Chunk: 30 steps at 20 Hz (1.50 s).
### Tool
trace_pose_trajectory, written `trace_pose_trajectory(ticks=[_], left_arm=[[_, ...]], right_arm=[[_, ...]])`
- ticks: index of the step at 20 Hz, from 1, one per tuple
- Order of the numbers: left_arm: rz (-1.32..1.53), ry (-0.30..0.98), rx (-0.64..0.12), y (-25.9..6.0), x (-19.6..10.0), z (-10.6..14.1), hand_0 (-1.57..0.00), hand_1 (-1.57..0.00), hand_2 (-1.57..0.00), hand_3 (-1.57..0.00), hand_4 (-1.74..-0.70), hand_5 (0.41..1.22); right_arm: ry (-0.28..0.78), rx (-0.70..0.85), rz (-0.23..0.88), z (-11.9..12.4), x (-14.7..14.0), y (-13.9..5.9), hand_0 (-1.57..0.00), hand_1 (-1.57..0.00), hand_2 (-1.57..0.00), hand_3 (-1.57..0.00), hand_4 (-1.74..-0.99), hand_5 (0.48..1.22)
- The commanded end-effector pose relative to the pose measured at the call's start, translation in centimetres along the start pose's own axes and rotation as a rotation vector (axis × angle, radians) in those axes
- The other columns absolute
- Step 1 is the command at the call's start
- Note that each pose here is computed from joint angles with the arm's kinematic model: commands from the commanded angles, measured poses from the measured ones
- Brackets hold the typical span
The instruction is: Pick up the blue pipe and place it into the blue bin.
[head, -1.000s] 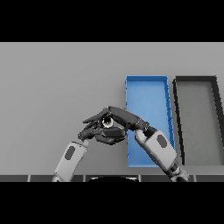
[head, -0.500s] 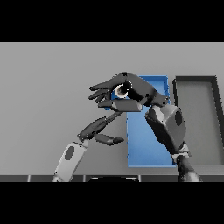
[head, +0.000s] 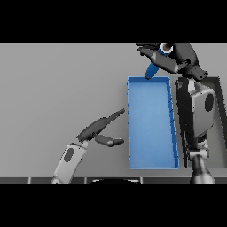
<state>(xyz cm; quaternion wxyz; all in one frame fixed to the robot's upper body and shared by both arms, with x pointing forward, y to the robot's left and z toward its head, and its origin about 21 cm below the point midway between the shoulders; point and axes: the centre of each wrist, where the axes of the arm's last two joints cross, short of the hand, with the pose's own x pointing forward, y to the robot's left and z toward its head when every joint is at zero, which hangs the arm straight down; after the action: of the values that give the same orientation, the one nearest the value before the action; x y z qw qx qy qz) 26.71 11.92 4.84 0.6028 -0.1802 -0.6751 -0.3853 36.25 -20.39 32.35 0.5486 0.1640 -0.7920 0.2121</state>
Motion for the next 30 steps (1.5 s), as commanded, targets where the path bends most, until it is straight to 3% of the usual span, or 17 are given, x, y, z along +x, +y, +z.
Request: trace_pose_trajectory(ticks=[1, 9, 17, 18, 22, 23, 24, 26, 27, 30], left_arm=[[-0.005, 0.002, 0.001, 0.1, 0.0, 0.1, 0.0, 0.0, 0.0, 0.0, -0.87, 0.413], [0.017, 0.009, -0.001, -0.4, -0.6, 0.5, 0.0, 0.0, 0.0, 0.0, -0.88, 0.422], [0.03, 0.008, -0.004, -0.7, -0.4, 1.0, 0.0, 0.0, 0.0, 0.0, -0.89, 0.422], [0.022, 0.003, 0.001, -0.6, -0.3, 1.0, 0.0, 0.0, 0.0, 0.0, -0.89, 0.42], [0.019, 0.009, -0.001, -0.8, -0.3, 0.8, 0.0, 0.0, 0.0, 0.0, -0.88, 0.421], [0.021, 0.0, -0.001, -1.0, 0.0, 0.8, 0.0, 0.0, 0.0, 0.0, -0.88, 0.421], [0.018, 0.0, -0.003, -0.9, 0.0, 0.9, 0.0, 0.0, 0.0, 0.0, -0.88, 0.422], [0.014, 0.011, -0.002, -0.7, -0.2, 0.9, 0.0, 0.0, 0.0, 0.0, -0.88, 0.425], [0.013, 0.013, -0.001, -0.6, -0.1, 0.9, 0.0, 0.0, 0.0, 0.0, -0.88, 0.427], [0.022, 0.01, 0.001, -0.6, -0.2, 1.1, 0.0, 0.0, 0.0, 0.0, -0.88, 0.429]], right_arm=[[0.028, -0.029, -0.011, 0.6, -0.8, -0.9, -1.57, -1.57, -1.57, -1.57, -1.741, 1.221], [0.283, -0.188, -0.058, 7.0, -8.3, -2.7, -1.57, -1.57, -1.57, -1.57, -1.741, 1.221], [0.6, -0.365, -0.062, 11.9, -13.8, -0.7, -1.57, -1.57, -1.57, -1.52, -1.741, 1.221], [0.63, -0.377, -0.054, 12.1, -14.1, -0.3, -1.57, -1.57, -1.57, -1.26, -1.741, 1.221], [0.802, -0.429, -0.005, 13.2, -16.4, 0.4, -1.57, -1.55, -1.57, -0.85, -1.741, 1.221], [0.844, -0.436, -0.008, 13.0, -16.7, 0.3, -1.46, -1.34, -1.34, -0.79, -1.678, 1.221], [0.874, -0.432, 0.005, 12.9, -16.8, 0.1, -1.17, -1.07, -1.07, -0.63, -1.592, 1.221], [0.945, -0.411, 0.022, 12.9, -17.2, 0.3, -0.75, -0.68, -0.68, -0.4, -1.413, 1.221], [0.988, -0.367, 0.041, 13.0, -17.5, 0.4, -0.6, -0.55, -0.55, -0.32, -1.337, 1.221], [1.041, -0.239, 0.16, 12.6, -17.0, 0.5, -0.31, -0.28, -0.28, -0.16, -1.175, 1.084]])
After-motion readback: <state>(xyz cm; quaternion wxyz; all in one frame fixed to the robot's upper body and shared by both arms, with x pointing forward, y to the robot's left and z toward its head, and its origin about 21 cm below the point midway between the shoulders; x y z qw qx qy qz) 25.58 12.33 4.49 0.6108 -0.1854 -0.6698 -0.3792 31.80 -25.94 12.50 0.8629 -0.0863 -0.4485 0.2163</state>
